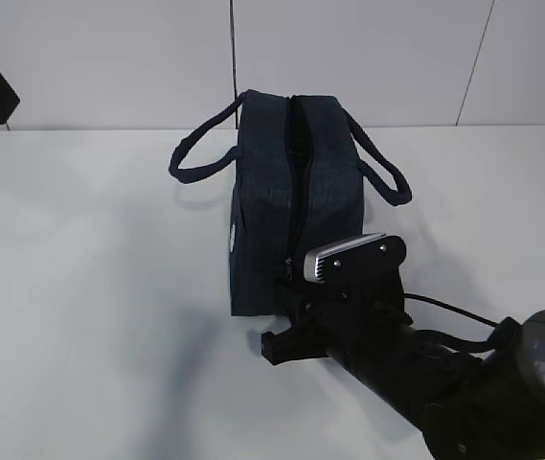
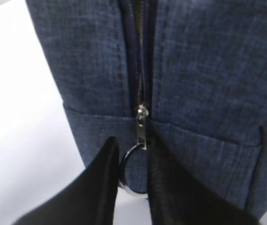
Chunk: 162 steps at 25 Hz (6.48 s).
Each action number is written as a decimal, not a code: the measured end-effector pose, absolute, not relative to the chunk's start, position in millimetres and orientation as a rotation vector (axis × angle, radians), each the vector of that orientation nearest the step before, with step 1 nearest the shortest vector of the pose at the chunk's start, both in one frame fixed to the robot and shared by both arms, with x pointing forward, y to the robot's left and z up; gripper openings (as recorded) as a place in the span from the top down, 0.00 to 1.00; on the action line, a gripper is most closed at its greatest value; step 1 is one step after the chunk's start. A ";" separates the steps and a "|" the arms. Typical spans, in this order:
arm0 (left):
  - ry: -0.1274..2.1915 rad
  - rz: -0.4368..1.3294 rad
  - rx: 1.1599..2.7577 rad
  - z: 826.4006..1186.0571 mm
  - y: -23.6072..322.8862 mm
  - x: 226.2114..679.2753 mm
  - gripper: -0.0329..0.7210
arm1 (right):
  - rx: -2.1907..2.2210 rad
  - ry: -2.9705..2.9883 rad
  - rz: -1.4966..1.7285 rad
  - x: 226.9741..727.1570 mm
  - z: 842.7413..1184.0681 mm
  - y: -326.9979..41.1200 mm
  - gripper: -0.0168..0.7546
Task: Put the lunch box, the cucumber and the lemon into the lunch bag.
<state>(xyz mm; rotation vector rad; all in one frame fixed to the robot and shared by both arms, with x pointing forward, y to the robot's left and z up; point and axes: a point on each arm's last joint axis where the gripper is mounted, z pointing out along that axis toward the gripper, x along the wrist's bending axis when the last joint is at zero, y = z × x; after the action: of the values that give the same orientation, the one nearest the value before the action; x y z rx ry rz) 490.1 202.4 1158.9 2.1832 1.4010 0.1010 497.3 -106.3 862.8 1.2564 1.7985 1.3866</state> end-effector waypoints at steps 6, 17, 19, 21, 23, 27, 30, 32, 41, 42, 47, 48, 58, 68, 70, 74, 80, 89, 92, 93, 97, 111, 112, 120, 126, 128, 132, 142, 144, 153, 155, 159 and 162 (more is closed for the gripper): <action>1.401 0.101 2.183 1158.9 202.4 490.1 0.61 | 1.257 1.795 1.387 497.4 862.9 -106.4 0.84; 1.401 0.101 2.183 1158.9 202.4 490.1 0.61 | 1.252 1.776 1.405 498.1 868.7 -106.3 0.98; 1.401 0.101 2.183 1158.9 202.4 490.1 0.61 | 1.250 1.769 1.413 498.2 871.7 -106.1 0.98; 1.401 0.101 2.183 1158.9 202.4 490.1 0.61 | 1.252 1.768 1.412 498.3 871.6 -106.3 0.98; 1.401 0.101 2.183 1158.9 202.4 490.1 0.61 | 1.252 1.768 1.412 498.3 871.8 -106.2 0.98; 1.401 0.101 2.183 1158.9 202.4 490.1 0.61 | 1.258 1.776 1.406 498.0 871.7 -106.3 0.98; 1.401 0.101 2.183 1158.9 202.4 490.1 0.62 | 1.276 1.805 1.379 497.0 869.4 -106.5 0.98; 1.401 0.101 2.183 1158.9 202.4 490.1 0.62 | 1.288 1.823 1.363 496.4 867.7 -106.7 0.98; 1.401 0.101 2.183 1158.9 202.4 490.1 0.64 | 1.315 1.869 1.321 494.8 864.4 -106.9 0.98; 1.401 0.101 2.183 1158.9 202.4 490.1 0.64 | 1.316 1.874 1.319 494.6 864.2 -106.8 0.98; 1.401 0.101 2.183 1158.9 202.4 490.1 0.64 | 1.327 1.901 1.296 493.4 861.9 -106.9 0.92; 1.401 0.101 2.183 1158.9 202.4 490.1 0.64 | 1.328 1.904 1.294 493.3 861.7 -107.0 0.90; 1.401 0.101 2.183 1158.9 202.4 490.1 0.64 | 1.310 1.923 1.301 494.5 862.6 -103.9 0.77; 1.401 0.101 2.183 1158.9 202.4 490.1 0.64 | 1.293 1.909 1.320 495.6 864.1 -103.0 0.76; 1.401 0.101 2.183 1158.9 202.4 490.1 0.64 | 1.292 1.907 1.322 495.7 864.3 -103.0 0.76; 1.401 0.101 2.183 1158.9 202.4 490.1 0.64 | 1.291 1.905 1.324 495.7 864.5 -103.0 0.76; 1.398 0.088 2.176 1159.2 201.5 489.8 0.64 | 1.292 1.907 1.322 495.7 864.3 -103.0 0.76; 1.393 0.063 2.161 1159.9 199.5 489.2 0.64 | 1.297 1.915 1.313 495.3 863.5 -103.1 0.85; 1.393 0.063 2.161 1159.9 199.5 489.2 0.64 | 1.298 1.917 1.312 495.2 863.4 -103.2 0.90; 1.393 0.063 2.161 1159.9 199.5 489.2 0.64 | 1.298 1.917 1.312 495.2 863.4 -103.2 0.92; 1.392 0.061 2.160 1159.9 199.4 489.1 0.64 | 1.325 1.918 1.297 495.0 862.0 -104.1 0.98; 1.465 -0.046 2.225 1125.2 196.1 498.3 0.64 | 1.352 1.929 1.285 494.2 863.9 -104.5 0.98; 1.478 -0.067 2.236 1118.8 195.9 499.0 0.64 | 1.351 1.932 1.285 494.0 864.9 -104.4 0.98; 1.500 -0.160 2.280 1084.1 194.3 498.0 0.63 | 1.340 1.933 1.312 493.2 878.4 -103.3 0.98; 1.379 -0.036 2.280 1055.7 184.2 500.9 0.62 | 1.328 1.913 1.344 493.2 889.1 -103.0 0.98; 1.327 0.013 2.289 1043.9 177.3 498.5 0.62 | 1.325 1.908 1.350 493.3 891.1 -102.9 0.98; 1.229 0.107 2.292 1023.0 161.9 493.2 0.62 | 1.334 1.921 1.340 492.4 892.4 -103.2 0.98; 1.139 0.173 2.330 975.5 128.5 496.2 0.62 | 1.322 1.947 1.333 488.8 909.9 -104.5 0.98; 1.140 0.174 2.328 969.1 123.8 497.9 0.62 | 1.305 1.942 1.339 488.6 914.0 -104.7 0.98; 1.072 0.258 2.291 960.8 104.4 500.0 0.62 | 1.233 1.914 1.334 488.0 931.7 -108.1 0.98; 1.050 0.294 2.274 962.4 103.0 501.9 0.62 | 1.222 1.901 1.321 487.8 935.2 -110.0 0.98; 1.040 0.350 2.234 963.9 102.2 506.8 0.62 | 1.219 1.894 1.312 487.9 937.4 -111.2 0.98; 1.044 0.344 2.248 956.0 99.7 507.8 0.62 | 1.226 1.891 1.314 487.9 937.6 -111.3 0.98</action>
<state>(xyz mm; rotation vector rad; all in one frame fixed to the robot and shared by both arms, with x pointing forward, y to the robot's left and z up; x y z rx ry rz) 507.8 99.7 956.0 2.2483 1.0440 0.3440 487.9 -111.3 937.6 1.2263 1.8905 1.3143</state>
